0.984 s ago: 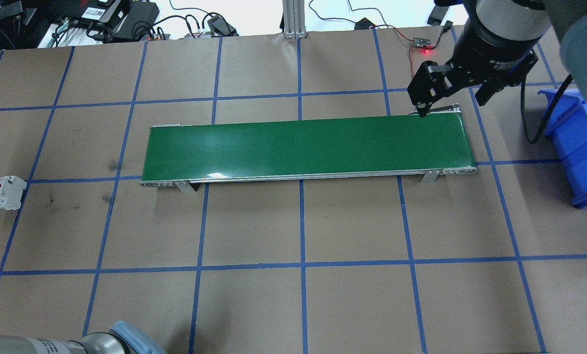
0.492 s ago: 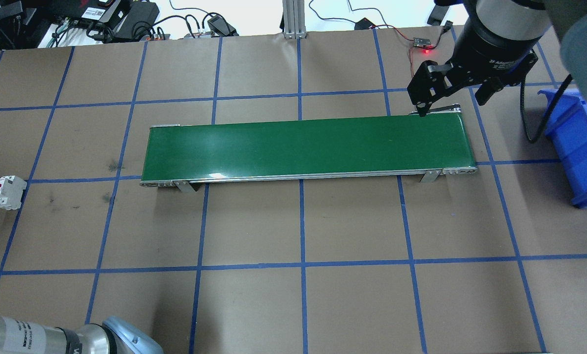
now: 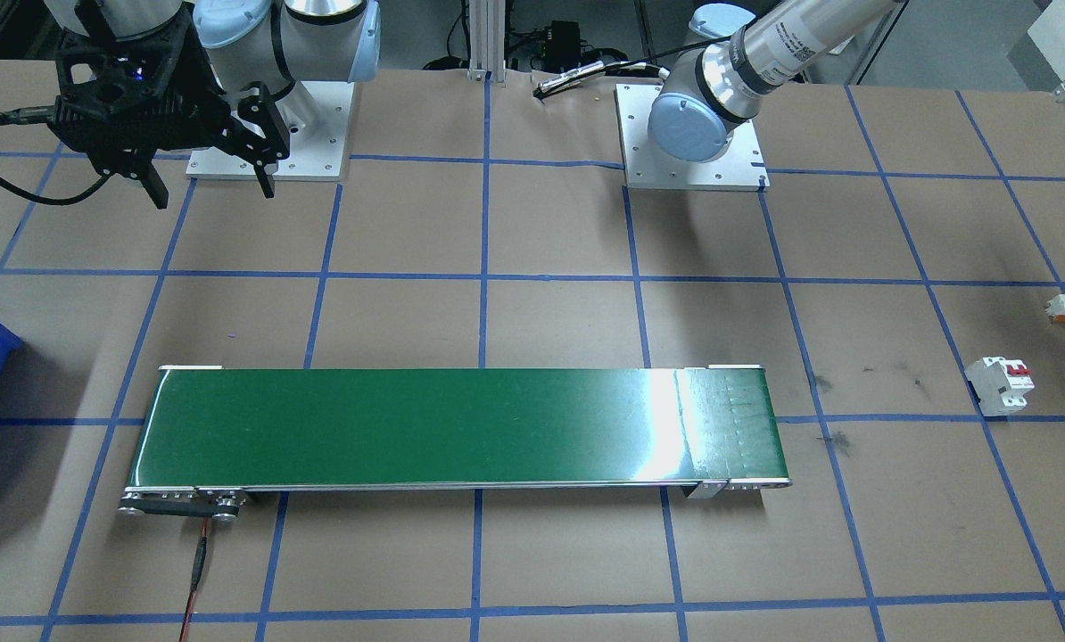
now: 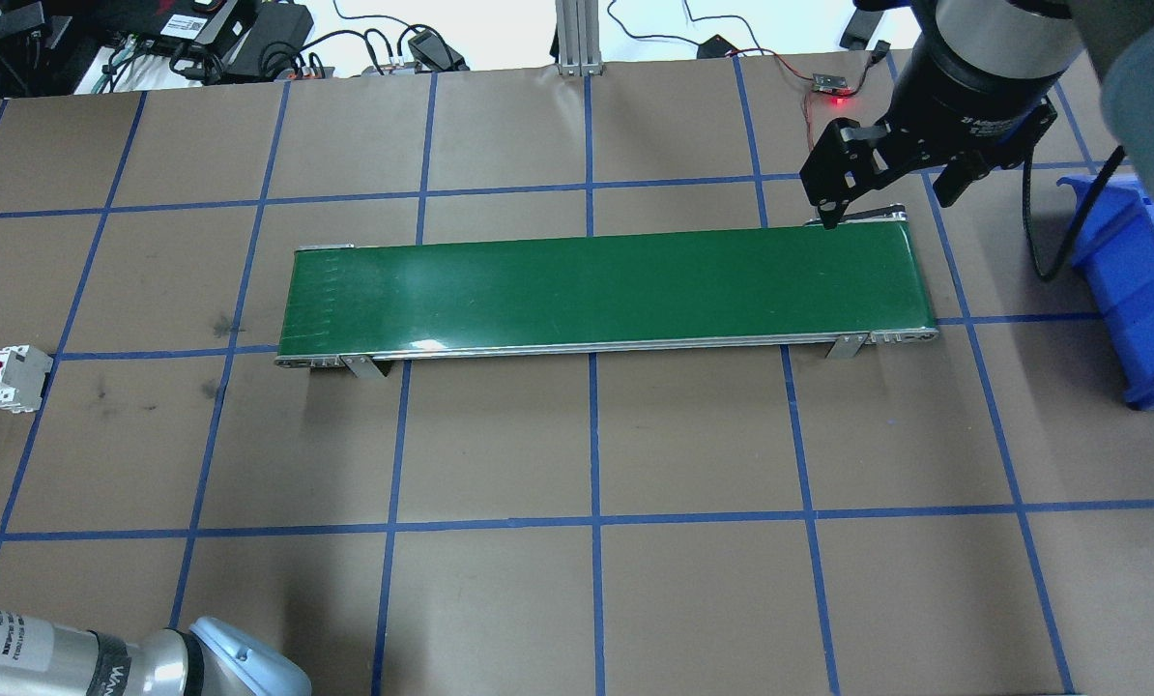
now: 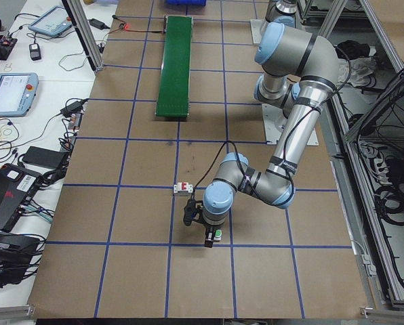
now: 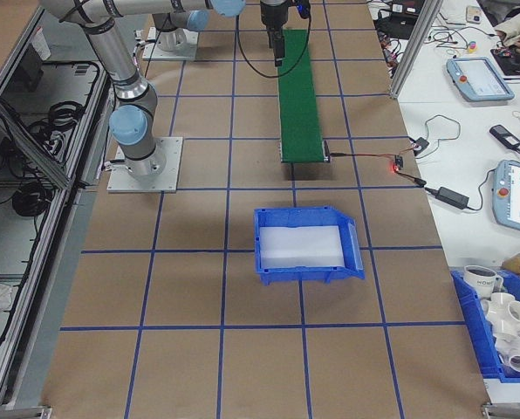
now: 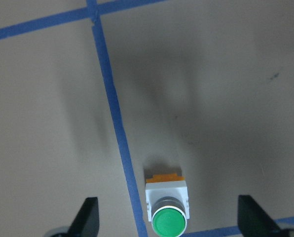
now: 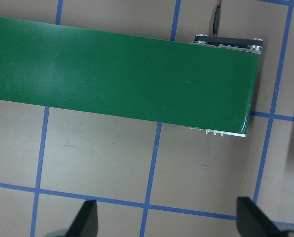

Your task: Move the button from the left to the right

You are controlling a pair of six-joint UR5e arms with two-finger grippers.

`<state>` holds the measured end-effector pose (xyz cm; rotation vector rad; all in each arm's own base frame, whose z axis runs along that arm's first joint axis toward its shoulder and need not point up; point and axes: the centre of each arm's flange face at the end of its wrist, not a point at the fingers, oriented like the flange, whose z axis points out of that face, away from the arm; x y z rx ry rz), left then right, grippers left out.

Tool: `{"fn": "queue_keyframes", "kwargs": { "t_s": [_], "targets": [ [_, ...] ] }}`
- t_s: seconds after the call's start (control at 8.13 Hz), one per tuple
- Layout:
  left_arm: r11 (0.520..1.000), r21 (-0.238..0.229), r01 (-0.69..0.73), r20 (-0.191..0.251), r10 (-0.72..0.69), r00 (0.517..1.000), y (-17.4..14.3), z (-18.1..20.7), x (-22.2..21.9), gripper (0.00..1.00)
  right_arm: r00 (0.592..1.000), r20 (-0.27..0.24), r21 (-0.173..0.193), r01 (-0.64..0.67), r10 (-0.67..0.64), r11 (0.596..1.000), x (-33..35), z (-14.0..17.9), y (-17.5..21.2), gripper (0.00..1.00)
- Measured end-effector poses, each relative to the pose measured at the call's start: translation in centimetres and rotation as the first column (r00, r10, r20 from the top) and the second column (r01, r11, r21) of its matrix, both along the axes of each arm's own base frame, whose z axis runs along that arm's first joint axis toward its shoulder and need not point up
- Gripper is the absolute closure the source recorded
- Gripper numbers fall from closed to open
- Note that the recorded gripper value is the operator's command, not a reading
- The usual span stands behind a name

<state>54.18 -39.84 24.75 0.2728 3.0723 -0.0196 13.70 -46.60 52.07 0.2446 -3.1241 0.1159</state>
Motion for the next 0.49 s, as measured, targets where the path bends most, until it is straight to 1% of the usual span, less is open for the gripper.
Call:
{"fn": "queue_keyframes", "kwargs": {
  "t_s": [0.49],
  "targets": [
    [0.999, 0.028, -0.032, -0.054, 0.034, 0.998, 0.9, -4.7, 1.1, 0.00, 1.000, -0.001, 0.000, 0.000, 0.000, 1.000, 0.0, 0.0, 0.0, 0.00]
  ]
}}
